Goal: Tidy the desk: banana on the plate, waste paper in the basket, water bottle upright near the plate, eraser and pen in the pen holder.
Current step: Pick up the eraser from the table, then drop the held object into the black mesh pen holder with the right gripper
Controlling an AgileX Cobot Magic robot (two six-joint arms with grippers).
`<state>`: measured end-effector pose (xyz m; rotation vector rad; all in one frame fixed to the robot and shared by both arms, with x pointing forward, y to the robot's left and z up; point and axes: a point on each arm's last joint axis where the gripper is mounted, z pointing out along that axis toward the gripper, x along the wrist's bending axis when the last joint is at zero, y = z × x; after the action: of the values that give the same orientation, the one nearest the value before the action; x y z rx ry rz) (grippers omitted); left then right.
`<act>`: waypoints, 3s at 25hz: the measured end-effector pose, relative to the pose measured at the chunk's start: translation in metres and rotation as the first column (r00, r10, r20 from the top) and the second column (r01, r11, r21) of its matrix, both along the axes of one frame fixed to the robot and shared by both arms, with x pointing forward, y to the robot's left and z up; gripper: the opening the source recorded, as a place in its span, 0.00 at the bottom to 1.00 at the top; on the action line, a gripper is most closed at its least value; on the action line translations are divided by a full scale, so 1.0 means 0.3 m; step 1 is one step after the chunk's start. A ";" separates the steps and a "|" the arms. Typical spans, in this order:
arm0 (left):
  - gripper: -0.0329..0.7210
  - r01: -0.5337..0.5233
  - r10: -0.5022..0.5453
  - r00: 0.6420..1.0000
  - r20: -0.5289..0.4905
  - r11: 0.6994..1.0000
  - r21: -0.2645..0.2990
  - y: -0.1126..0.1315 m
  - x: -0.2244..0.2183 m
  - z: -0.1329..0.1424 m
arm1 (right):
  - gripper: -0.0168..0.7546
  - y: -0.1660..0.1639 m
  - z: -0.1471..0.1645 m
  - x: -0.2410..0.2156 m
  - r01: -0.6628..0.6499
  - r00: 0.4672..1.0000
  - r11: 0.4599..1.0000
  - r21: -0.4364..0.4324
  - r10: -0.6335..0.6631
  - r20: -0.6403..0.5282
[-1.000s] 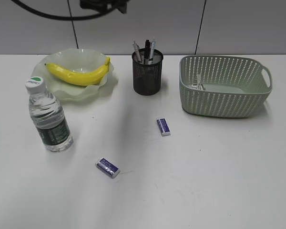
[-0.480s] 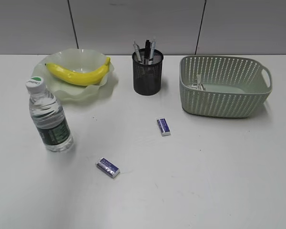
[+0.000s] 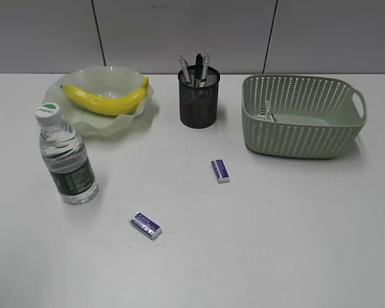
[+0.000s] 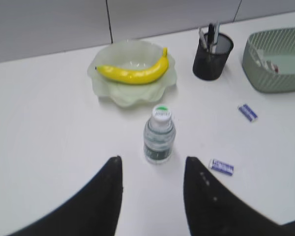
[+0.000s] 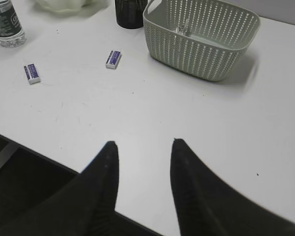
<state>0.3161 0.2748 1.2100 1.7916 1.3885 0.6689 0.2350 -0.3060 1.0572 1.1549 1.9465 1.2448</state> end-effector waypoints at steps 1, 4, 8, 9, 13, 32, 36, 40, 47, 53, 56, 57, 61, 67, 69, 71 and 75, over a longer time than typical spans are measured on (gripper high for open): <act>0.45 0.004 -0.003 1.000 0.013 1.000 -0.009 0.026 -0.040 -0.041 | 0.41 0.000 0.000 0.000 0.000 1.000 1.000 0.000 0.000 0.000; 0.44 0.021 -0.019 0.998 0.057 0.999 -0.032 0.081 -0.126 -0.188 | 0.41 0.000 0.000 0.000 0.000 1.000 1.000 0.000 0.000 0.000; 0.44 0.053 -0.037 0.987 0.156 0.994 -0.100 0.130 -0.212 -0.334 | 0.41 0.005 0.002 0.007 -0.003 1.000 1.000 -0.010 0.003 -0.007; 0.44 0.060 -0.040 0.983 0.177 0.992 -0.114 0.137 -0.226 -0.367 | 0.41 0.012 0.010 0.017 -0.008 1.000 1.000 -0.017 0.008 -0.012; 0.44 0.081 -0.046 0.975 0.219 0.985 -0.154 0.155 -0.262 -0.447 | 0.41 0.082 0.078 0.097 -0.086 0.996 0.996 -0.034 0.087 0.024; 0.43 0.154 -0.141 0.973 0.185 0.986 -0.060 0.140 -0.265 -0.486 | 0.41 0.927 -0.027 0.799 -0.584 0.756 0.775 -0.243 0.410 -0.509; 0.43 0.154 -0.141 0.973 0.185 0.986 -0.060 0.140 -0.265 -0.486 | 0.41 1.079 -0.212 0.832 -0.612 0.680 0.726 -0.312 0.283 -0.677; 0.43 0.155 -0.141 0.973 0.185 0.986 -0.060 0.140 -0.265 -0.486 | 0.49 1.178 -0.346 0.871 -0.597 0.634 0.732 -0.328 0.180 -0.752; 0.43 0.155 -0.141 0.973 0.185 0.986 -0.060 0.140 -0.265 -0.486 | 0.67 1.251 -0.495 0.926 -0.568 0.604 0.752 -0.334 0.105 -0.790; 0.43 0.155 -0.141 0.973 0.185 0.986 -0.060 0.140 -0.265 -0.486 | 0.60 1.261 -0.574 0.935 -0.569 0.586 0.745 -0.347 0.072 -0.807; 0.43 0.155 -0.141 0.973 0.185 0.986 -0.060 0.140 -0.265 -0.486 | 0.55 1.261 -0.591 0.935 -0.571 0.581 0.742 -0.351 0.064 -0.811; 0.43 0.155 -0.141 0.973 0.185 0.986 -0.060 0.140 -0.265 -0.486 | 0.53 1.260 -0.600 0.935 -0.573 0.578 0.740 -0.352 0.061 -0.814; 0.43 0.155 -0.141 0.973 0.185 0.986 -0.060 0.140 -0.265 -0.486 | 0.34 1.259 -0.617 0.935 -0.575 0.572 0.735 -0.358 0.048 -0.819; 0.43 0.155 -0.141 0.973 0.185 0.986 -0.060 0.140 -0.265 -0.486 | 0.27 1.250 -0.586 0.940 -0.536 0.579 0.759 -0.369 0.012 -0.816; 0.43 0.155 -0.141 0.973 0.185 0.986 -0.060 0.140 -0.265 -0.486 | 0.27 1.237 -0.528 0.956 -0.500 0.617 0.774 -0.389 0.003 -0.787; 0.43 0.155 -0.141 0.973 0.185 0.986 -0.060 0.140 -0.265 -0.486 | 0.27 1.213 -0.441 0.984 -0.450 0.673 0.794 -0.408 0.002 -0.739; 0.43 0.155 -0.141 0.973 0.185 0.986 -0.060 0.140 -0.265 -0.486 | 0.27 1.119 -0.278 1.091 -0.297 0.812 0.839 -0.456 -0.030 -0.584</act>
<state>0.2367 0.3168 1.0642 1.7120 1.1332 0.6732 0.5624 0.0298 0.9738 1.1731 2.6335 0.3385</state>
